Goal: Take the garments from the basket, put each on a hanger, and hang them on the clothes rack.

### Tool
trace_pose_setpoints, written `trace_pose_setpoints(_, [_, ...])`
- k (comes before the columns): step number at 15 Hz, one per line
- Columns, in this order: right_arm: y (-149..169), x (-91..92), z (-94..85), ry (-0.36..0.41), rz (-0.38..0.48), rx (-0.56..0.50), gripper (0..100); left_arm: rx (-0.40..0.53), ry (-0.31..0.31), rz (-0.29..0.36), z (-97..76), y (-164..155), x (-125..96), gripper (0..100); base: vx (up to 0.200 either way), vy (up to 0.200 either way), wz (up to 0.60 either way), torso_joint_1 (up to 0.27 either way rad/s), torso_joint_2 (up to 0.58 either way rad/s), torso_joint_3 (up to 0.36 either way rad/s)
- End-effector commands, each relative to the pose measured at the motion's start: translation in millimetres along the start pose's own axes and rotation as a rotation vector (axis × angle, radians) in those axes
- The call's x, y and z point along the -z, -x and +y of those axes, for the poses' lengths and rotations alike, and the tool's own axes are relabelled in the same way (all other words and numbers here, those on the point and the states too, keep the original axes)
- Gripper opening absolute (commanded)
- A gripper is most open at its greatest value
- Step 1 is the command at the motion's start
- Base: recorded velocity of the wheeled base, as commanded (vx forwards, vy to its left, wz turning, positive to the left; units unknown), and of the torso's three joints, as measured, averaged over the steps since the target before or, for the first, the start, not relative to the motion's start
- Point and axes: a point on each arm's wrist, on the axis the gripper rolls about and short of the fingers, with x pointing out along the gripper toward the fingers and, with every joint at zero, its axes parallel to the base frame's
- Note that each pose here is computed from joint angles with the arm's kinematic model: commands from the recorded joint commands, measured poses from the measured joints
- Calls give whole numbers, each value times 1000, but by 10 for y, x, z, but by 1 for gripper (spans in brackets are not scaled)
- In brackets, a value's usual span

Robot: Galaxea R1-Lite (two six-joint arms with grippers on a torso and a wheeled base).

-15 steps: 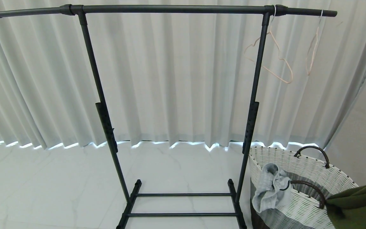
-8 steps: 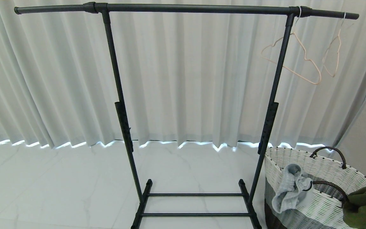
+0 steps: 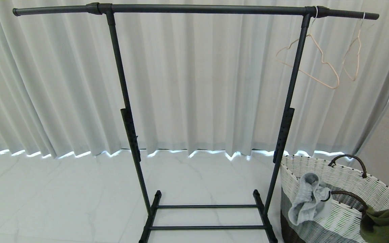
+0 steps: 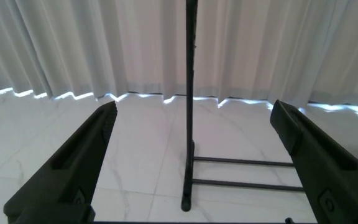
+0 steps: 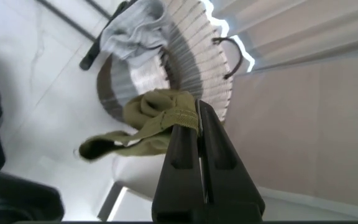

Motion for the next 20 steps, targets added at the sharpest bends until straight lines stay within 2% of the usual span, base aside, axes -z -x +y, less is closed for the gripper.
trace_pose_setpoints(1, [10,110,108,0,9,-13,0,-1,-26,-2,-1,0,-2,100,0,0,0,0,0,0])
trace_pose_setpoints(5, [-23,133,149,9,1,-44,0,9,-34,-3,-2,0,-2,100,0,0,0,0,0,0])
trace_pose_setpoints(7, [-102,49,99,-21,-64,-82,0,16,-35,-3,-4,0,-2,100,0,0,0,0,0,0])
trace_pose_setpoints(8, [-140,9,79,-35,-89,-92,0,52,-35,-11,-11,0,-7,100,0,0,0,0,0,0])
trace_pose_setpoints(9, [-184,-33,59,-46,-113,-99,0,133,-32,-29,-26,7,-35,100,0,0,0,0,0,0])
trace_pose_setpoints(10, [-217,-63,63,-51,-145,-121,0,246,-1,-75,-27,35,-297,100,0,0,0,0,0,0])
trace_pose_setpoints(11, [-247,-88,69,-59,-158,-151,0,301,23,-54,-19,-26,-577,100,0,0,0,0,0,0])
trace_pose_setpoints(13, [-276,-150,79,-82,-196,-201,0,339,29,27,-11,-359,-1135,100,0,0,0,0,0,0])
trace_pose_setpoints(15, [-270,-207,91,-120,-254,-240,0,453,28,73,-72,-690,-1491,100,0,0,0,0,0,0])
trace_pose_setpoints(16, [-255,-257,98,-152,-298,-268,0,555,29,79,-183,-919,-1716,100,0,0,0,0,0,0])
trace_pose_setpoints(17, [-241,-299,102,-168,-333,-282,0,614,27,68,-295,-1103,-1843,100,0,0,0,0,0,0])
trace_pose_setpoints(19, [-198,-416,91,-197,-403,-314,0,711,24,43,-620,-1477,-1994,100,0,0,0,0,0,0])
trace_pose_setpoints(20, [-187,-484,86,-201,-435,-329,0,712,21,72,-793,-1623,-1979,100,0,0,0,0,0,0])
